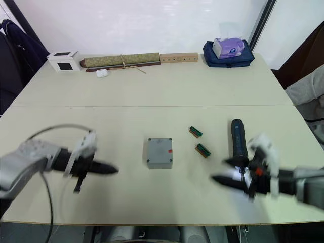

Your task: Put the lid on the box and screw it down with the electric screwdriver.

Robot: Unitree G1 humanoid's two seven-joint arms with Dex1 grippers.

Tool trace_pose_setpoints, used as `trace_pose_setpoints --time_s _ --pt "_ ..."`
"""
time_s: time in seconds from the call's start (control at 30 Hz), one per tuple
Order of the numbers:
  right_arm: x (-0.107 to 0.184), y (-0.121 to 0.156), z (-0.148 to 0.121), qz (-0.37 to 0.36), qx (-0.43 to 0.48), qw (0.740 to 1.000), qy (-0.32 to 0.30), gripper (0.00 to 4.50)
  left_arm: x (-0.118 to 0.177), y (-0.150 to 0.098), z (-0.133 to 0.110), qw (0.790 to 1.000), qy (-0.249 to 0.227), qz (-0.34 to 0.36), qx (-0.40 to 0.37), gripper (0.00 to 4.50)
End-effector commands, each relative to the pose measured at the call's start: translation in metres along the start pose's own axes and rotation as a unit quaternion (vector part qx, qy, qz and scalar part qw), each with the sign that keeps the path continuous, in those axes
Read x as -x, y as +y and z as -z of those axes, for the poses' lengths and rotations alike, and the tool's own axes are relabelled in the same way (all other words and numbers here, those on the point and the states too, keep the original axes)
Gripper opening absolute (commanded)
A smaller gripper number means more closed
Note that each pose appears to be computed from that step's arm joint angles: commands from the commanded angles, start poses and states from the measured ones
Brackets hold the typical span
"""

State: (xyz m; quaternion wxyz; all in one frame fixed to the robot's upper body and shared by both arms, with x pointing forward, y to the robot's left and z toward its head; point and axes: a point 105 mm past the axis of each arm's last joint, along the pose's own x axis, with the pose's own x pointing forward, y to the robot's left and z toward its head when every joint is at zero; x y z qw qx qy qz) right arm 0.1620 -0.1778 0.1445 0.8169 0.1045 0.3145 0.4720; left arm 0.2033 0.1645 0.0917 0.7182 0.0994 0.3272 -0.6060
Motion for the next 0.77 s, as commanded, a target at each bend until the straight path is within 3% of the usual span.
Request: trace_pose_setpoints --time_s 0.03,0.13,0.37,0.47,0.77 --pt "-0.003 0.011 0.008 -0.012 0.012 1.000 0.013 4.41 -0.003 -0.011 -0.004 1.000 -0.013 -0.001 -0.013 0.00" --pt "-0.007 0.015 0.019 -0.019 0.006 0.999 0.033 4.41 -0.006 -0.025 0.003 1.000 -0.013 0.025 0.011 0.00" --pt "-0.011 0.011 0.025 -0.018 0.007 0.999 0.036 4.41 -0.013 -0.039 -0.007 0.997 -0.049 0.046 0.047 0.00" --pt "-0.012 0.010 0.026 -0.019 0.010 0.999 0.036 4.41 -0.014 -0.043 -0.004 0.996 -0.038 0.055 0.059 0.00" --pt "-0.018 0.005 0.023 -0.024 0.019 0.999 0.034 4.41 -0.012 -0.034 -0.001 0.996 -0.036 0.041 0.065 0.00"
